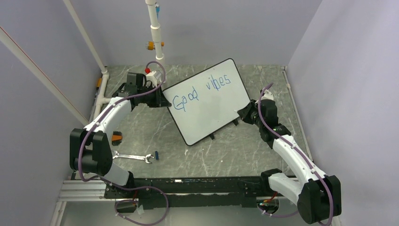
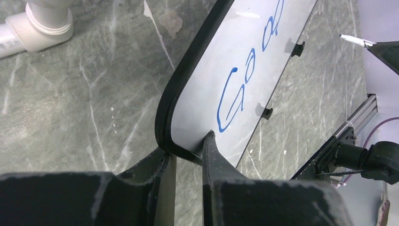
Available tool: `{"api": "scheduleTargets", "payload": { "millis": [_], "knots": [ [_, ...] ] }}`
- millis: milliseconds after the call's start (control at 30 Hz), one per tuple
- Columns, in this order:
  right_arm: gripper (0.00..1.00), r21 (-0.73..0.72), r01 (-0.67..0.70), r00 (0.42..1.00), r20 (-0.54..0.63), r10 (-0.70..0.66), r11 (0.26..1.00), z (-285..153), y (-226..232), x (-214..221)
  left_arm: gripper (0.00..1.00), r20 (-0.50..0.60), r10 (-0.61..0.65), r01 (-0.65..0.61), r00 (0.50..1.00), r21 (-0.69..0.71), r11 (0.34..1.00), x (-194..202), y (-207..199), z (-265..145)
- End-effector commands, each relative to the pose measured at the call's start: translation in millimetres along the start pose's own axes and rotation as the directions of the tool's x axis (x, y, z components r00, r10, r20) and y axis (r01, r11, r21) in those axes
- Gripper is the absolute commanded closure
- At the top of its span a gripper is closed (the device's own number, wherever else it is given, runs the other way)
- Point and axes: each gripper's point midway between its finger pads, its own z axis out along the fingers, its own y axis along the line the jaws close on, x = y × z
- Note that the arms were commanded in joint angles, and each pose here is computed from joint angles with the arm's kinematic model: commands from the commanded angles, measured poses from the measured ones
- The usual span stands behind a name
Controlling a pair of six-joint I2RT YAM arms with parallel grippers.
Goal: Write a sentence on the whiteboard
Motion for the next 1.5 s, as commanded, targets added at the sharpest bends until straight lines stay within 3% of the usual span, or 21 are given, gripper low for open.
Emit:
{"api": "scheduleTargets", "payload": {
  "millis": [0,667,1167,1467],
  "knots": [
    [1.00,-0.046,-0.003,0.998,0.058,0.006,0.999,-2,11,-13,0.90,-0.237,0.144,-0.224,0.961,-0.358,0.907,57,90,-5],
    [1.00,-0.046,-0.006,0.999,0.051,0.008,0.999,-1,9,-10,0.77,-0.171,0.211,-0.257,0.962,-0.319,0.912,43,66,-11],
    [1.00,-0.045,0.000,0.999,0.054,0.002,0.999,-3,10,-12,0.56,-0.068,0.288,-0.294,0.955,-0.327,0.898,22,45,-38],
    [1.00,-0.055,0.022,0.998,0.056,-0.019,0.998,-10,15,-17,0.44,0.064,0.385,-0.350,0.921,-0.300,0.887,-9,13,-70]
  ]
}}
